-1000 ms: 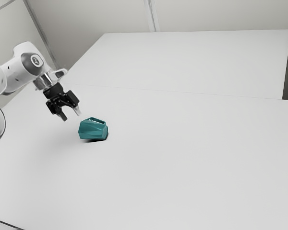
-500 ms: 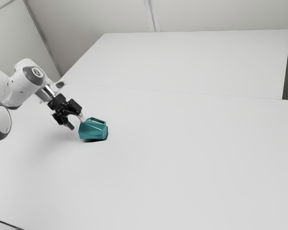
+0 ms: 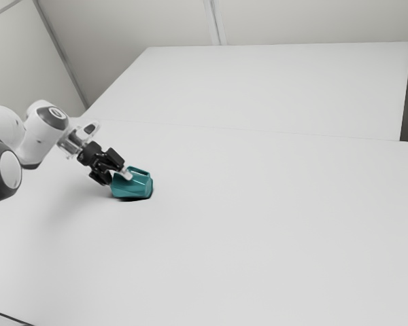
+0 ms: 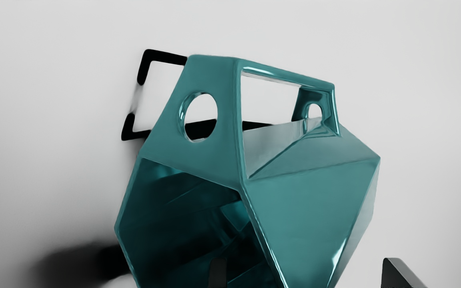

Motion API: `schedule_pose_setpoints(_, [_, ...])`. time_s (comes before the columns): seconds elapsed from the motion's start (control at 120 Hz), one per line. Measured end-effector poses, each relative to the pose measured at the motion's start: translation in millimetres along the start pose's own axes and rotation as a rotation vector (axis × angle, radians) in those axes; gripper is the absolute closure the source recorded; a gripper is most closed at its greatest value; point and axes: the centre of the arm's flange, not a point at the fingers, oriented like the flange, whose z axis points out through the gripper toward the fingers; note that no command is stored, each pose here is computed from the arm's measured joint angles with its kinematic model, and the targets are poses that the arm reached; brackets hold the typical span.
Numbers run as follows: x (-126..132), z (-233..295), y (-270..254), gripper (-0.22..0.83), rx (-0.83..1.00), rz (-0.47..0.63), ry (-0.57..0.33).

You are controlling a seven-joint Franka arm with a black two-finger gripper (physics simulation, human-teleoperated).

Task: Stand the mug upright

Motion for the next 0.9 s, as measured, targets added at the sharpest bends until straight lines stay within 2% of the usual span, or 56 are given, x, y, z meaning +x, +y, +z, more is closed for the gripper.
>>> schedule_pose_setpoints(0.208, [3, 0, 2, 0.4, -0.05, 0.014, 0.034])
schedule_pose_setpoints(0.508, [6, 5, 8, 0.66, -0.07, 0.045, 0.043])
schedule_pose_setpoints(0.9, [9, 1, 28, 0.76, -0.083, 0.093, 0.054])
